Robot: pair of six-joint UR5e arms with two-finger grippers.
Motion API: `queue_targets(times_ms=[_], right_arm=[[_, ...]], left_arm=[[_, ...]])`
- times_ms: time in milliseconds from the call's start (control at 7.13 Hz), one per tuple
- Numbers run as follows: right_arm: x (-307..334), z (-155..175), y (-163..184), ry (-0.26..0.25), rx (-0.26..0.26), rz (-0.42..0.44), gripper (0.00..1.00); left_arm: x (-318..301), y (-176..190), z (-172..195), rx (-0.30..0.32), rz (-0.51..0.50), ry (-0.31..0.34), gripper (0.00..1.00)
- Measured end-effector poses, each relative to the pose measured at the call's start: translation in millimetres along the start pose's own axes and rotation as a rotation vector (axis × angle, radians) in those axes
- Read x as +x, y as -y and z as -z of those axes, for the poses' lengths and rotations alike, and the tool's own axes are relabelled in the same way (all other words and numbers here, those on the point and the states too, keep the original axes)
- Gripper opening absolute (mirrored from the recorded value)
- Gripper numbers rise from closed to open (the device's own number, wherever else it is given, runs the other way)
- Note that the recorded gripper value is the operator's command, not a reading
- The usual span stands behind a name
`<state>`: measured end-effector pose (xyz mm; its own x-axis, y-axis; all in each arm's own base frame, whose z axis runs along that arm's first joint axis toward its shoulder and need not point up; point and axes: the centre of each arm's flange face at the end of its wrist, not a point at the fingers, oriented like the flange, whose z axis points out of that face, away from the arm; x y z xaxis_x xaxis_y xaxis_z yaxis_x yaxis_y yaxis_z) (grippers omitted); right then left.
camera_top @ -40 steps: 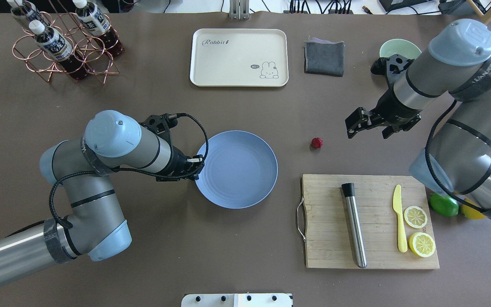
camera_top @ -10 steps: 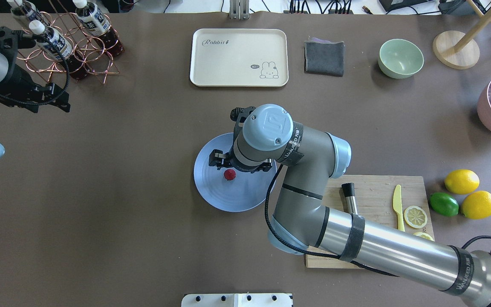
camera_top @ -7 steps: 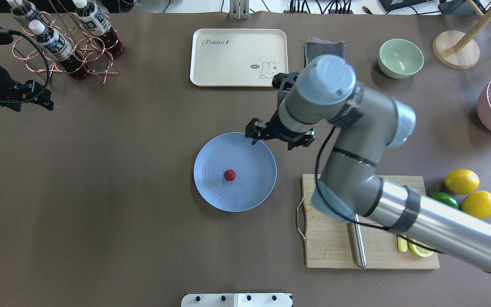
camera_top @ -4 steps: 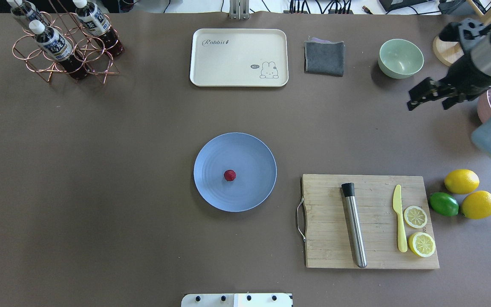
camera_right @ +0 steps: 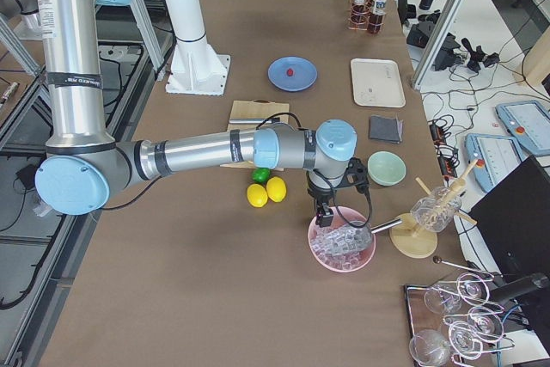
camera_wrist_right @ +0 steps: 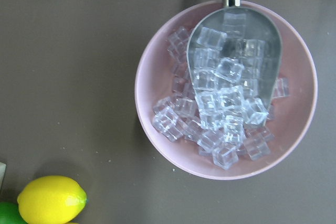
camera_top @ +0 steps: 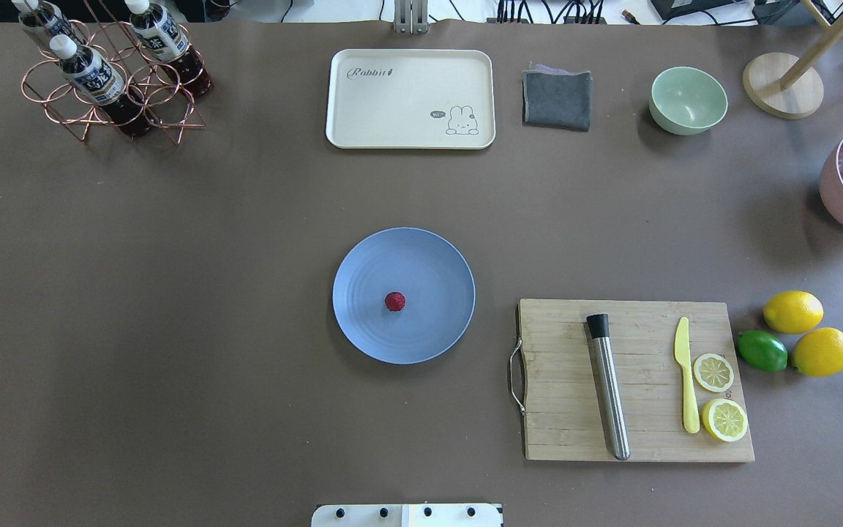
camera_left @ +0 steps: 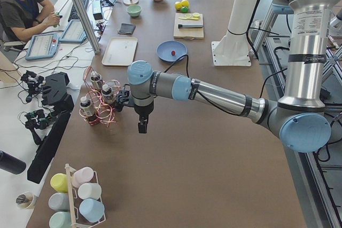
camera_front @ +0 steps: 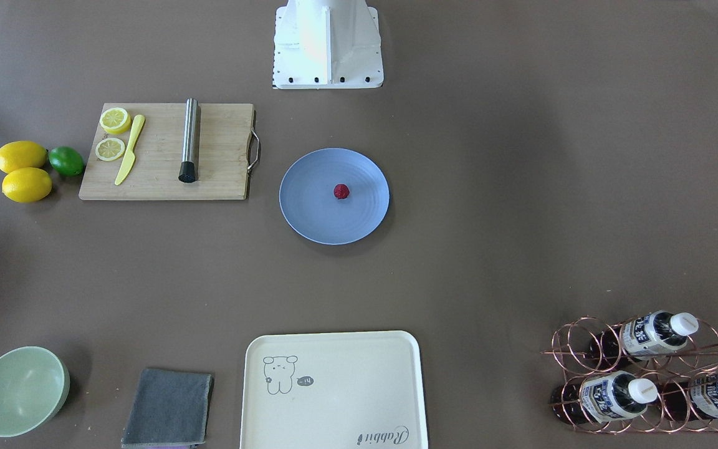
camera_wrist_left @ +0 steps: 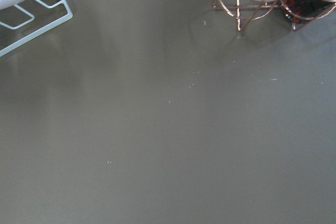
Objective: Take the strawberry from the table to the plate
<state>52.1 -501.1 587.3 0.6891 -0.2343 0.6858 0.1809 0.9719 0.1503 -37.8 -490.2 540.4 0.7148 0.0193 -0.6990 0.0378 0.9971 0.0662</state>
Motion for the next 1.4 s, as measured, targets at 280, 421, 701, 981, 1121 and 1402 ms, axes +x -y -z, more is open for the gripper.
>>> queue_targets(times_ms=[280,421,701,981,1121,1402], right_arm=[[15.9,2.3,-11.0,-0.001,-0.008,-0.011,1.0],[18.6,0.7,-14.8,0.0,-0.011,-0.017,1.0],[22.6,-1.1,-20.8,0.002,-0.015,-0.026,1.0],[23.9,-1.8,-23.1,0.002,-0.016,-0.029,1.0],[24.1,-1.7,-23.3,0.002,-0.016,-0.029,1.0],[24.1,-1.9,-23.6,0.002,-0.016,-0.03,1.0]], left_arm=[[-20.8,-6.8,-1.4,0.019,0.012,0.0,0.98],[-25.8,-6.7,-5.2,0.016,0.02,0.0,0.98],[-34.4,-7.3,-14.0,0.0,0.032,0.0,0.98],[-36.8,-8.3,-16.3,-0.004,0.037,0.001,0.98],[-37.0,-8.4,-16.5,-0.005,0.038,0.001,0.98],[-36.9,-8.5,-16.4,-0.004,0.04,0.001,0.98]])
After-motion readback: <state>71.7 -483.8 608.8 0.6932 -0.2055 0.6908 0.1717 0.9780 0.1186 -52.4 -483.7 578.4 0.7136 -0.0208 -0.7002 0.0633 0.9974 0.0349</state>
